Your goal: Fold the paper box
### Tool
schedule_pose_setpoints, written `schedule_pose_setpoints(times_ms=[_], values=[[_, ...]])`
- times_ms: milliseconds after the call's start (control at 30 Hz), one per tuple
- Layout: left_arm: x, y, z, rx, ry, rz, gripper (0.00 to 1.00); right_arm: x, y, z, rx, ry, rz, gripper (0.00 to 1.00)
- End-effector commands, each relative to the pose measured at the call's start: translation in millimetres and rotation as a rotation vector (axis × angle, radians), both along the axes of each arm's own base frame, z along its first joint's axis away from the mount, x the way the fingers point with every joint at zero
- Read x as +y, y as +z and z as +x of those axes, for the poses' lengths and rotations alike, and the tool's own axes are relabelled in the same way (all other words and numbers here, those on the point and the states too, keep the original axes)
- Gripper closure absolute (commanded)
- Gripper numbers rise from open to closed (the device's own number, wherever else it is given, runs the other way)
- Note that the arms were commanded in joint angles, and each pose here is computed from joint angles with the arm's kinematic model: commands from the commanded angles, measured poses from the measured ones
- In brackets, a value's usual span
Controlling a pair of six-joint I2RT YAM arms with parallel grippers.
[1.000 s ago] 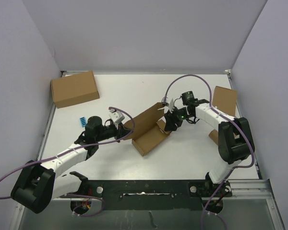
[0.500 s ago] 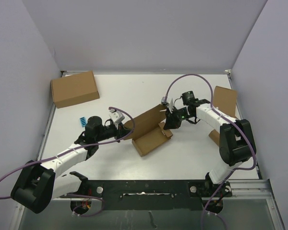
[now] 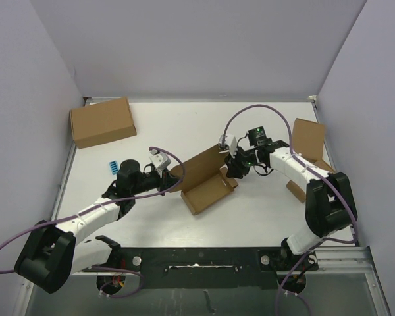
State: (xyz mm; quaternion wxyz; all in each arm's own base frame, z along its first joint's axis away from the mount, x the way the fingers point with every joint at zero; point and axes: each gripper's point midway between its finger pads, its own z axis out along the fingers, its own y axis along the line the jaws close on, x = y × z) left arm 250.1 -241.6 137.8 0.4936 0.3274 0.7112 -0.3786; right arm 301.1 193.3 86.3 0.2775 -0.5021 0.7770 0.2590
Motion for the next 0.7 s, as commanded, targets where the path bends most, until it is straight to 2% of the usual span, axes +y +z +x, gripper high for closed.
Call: schedule_pose_setpoints(times_ms=[0, 133, 300, 467, 667], values=[[-5.0, 36.1, 9.7, -0.101, -0.008, -0.053, 1.0, -2.8, 13.1, 16.7, -0.124, -0.01, -0.031, 0.64], [-4.9, 36.4, 9.3, -0.101, -0.008, -0.053, 1.0, -4.9, 10.0, 18.1, -0.079, -0.036, -0.01, 0.47], [-4.1, 36.2, 9.6, -0.103, -0.004, -0.051, 1.0, -8.5, 10.8, 15.5, 0.037, -0.078, 0.09, 0.36], [-4.9, 35.9, 9.5, -0.101, -0.008, -0.052, 1.0, -11.0, 6.5, 12.3, 0.158, -0.108, 0.182, 0.34], [-4.7, 35.7, 9.9, -0.1, -0.007, -0.052, 1.0, -0.9, 1.3, 4.2, 0.263, -0.091, 0.26, 0.41]])
